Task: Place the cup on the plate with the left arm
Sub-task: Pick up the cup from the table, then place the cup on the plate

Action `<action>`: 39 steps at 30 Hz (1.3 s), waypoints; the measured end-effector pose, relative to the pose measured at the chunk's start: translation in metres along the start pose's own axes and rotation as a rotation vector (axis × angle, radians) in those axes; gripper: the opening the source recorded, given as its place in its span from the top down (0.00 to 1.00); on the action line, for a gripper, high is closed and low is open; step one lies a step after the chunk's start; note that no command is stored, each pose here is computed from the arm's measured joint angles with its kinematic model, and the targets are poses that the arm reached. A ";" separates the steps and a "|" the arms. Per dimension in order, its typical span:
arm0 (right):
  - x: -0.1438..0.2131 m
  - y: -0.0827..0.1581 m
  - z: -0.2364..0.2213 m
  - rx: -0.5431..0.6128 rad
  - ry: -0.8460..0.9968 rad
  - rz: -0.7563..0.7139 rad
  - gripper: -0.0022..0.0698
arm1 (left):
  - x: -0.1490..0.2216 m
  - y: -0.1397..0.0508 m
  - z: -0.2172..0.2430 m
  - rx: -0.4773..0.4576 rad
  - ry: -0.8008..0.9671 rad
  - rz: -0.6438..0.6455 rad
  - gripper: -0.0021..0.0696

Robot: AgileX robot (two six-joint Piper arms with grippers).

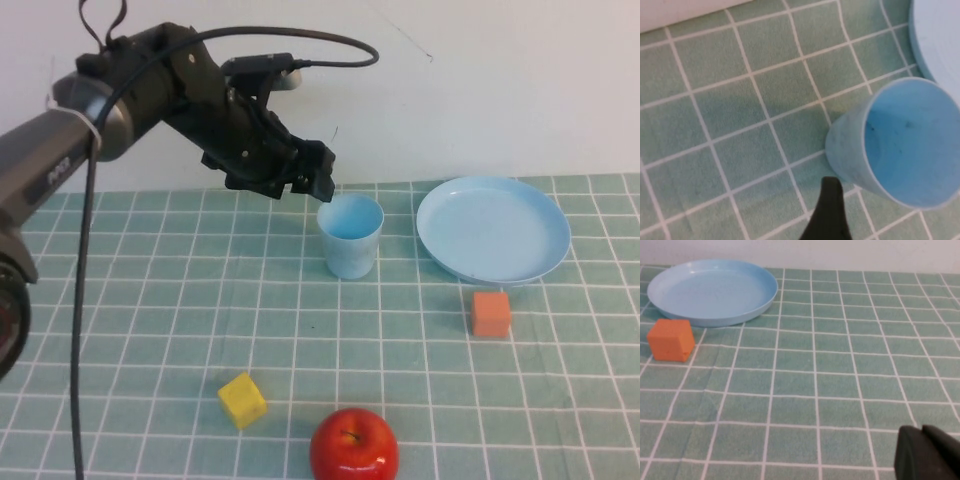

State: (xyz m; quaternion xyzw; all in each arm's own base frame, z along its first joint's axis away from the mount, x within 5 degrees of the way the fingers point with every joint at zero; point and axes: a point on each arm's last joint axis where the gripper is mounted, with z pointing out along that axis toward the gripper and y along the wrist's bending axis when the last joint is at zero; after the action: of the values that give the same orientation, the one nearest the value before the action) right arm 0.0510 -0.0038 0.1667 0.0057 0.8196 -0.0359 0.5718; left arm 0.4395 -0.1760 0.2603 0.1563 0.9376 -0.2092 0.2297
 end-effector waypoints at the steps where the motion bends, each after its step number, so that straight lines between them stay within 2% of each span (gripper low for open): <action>1: 0.000 0.000 0.000 0.000 0.000 0.000 0.97 | -0.001 0.002 0.007 0.002 0.013 -0.003 0.23; 7: 0.000 0.000 0.000 0.000 0.000 0.000 0.97 | -0.002 0.012 0.044 0.009 0.080 -0.011 0.28; 14: 0.000 0.000 0.000 0.000 0.000 0.000 0.97 | 0.006 0.006 0.070 0.017 0.119 0.003 0.39; 17: 0.000 0.000 0.000 0.000 0.000 0.000 0.97 | 0.005 -0.002 0.073 0.016 0.107 0.040 0.52; 22: 0.000 0.000 0.000 0.000 0.000 0.000 0.97 | 0.003 -0.008 0.074 0.017 0.075 0.110 0.86; 24: 0.000 0.000 0.000 0.000 0.000 0.000 0.97 | 0.003 -0.008 0.074 0.017 0.076 0.121 0.92; 31: 0.000 0.000 0.000 0.000 0.000 0.000 0.97 | -0.021 -0.022 0.050 0.042 0.008 0.132 0.95; 35: 0.000 0.000 0.000 0.000 0.000 0.000 0.97 | -0.042 -0.041 0.024 0.090 -0.091 0.142 0.95; 39: 0.000 0.000 0.000 0.000 0.000 0.000 0.97 | -0.049 -0.073 0.011 0.146 -0.144 0.171 0.95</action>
State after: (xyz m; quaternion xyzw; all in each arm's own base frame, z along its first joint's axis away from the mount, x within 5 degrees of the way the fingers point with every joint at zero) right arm 0.0510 -0.0038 0.1667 0.0057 0.8196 -0.0359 0.5718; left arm 0.4568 -0.2539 0.2994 0.2367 0.8842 -0.2670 0.3015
